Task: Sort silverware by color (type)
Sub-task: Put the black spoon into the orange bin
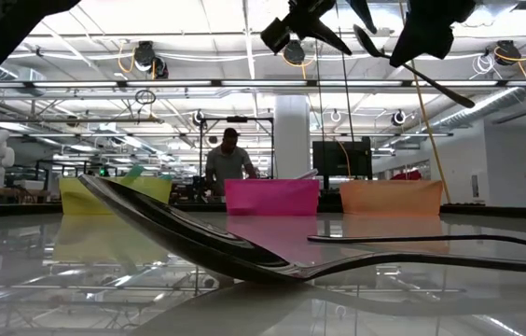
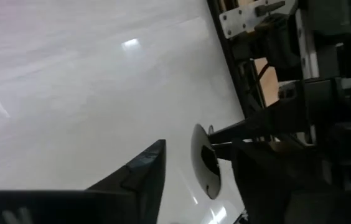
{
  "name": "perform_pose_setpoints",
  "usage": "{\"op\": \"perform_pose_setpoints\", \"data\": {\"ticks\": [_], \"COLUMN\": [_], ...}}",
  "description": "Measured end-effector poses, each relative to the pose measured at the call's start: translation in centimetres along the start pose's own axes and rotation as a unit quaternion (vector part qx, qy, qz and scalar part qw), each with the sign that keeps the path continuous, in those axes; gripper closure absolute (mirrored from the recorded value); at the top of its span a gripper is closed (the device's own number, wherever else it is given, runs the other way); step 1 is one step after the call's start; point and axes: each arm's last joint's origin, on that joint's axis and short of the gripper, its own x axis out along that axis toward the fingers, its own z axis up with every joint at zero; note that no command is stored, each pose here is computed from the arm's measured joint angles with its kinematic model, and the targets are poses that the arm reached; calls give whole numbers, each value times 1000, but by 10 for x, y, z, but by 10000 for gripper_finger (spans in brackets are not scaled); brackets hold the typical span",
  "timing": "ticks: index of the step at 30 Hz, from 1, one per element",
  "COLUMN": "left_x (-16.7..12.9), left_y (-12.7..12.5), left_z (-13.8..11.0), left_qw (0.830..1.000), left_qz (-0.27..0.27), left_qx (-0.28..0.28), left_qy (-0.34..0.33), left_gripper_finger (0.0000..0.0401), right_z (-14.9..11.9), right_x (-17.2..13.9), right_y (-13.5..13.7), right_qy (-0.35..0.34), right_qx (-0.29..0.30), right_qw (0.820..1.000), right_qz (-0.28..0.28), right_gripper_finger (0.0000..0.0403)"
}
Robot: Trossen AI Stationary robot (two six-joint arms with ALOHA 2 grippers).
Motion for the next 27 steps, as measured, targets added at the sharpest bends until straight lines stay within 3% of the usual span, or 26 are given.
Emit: {"op": "perform_pose_setpoints", "data": {"ticks": [19, 27], "left_x": [5, 3], "left_y": [3, 0], "left_z": [0, 2], "left_qw": [1000, 999], "left_qz": [12, -5], "left_qx": [21, 43], "left_qy": [2, -3], "left_gripper_finger": [387, 397], "right_z": [1, 0], "right_x": [2, 0], "right_y": [0, 0], "right_qy": [-6, 9], "right_qx": [5, 31], "right_qw": [1000, 999], "right_qz": [-11, 8], "right_gripper_finger": [386, 313]}}
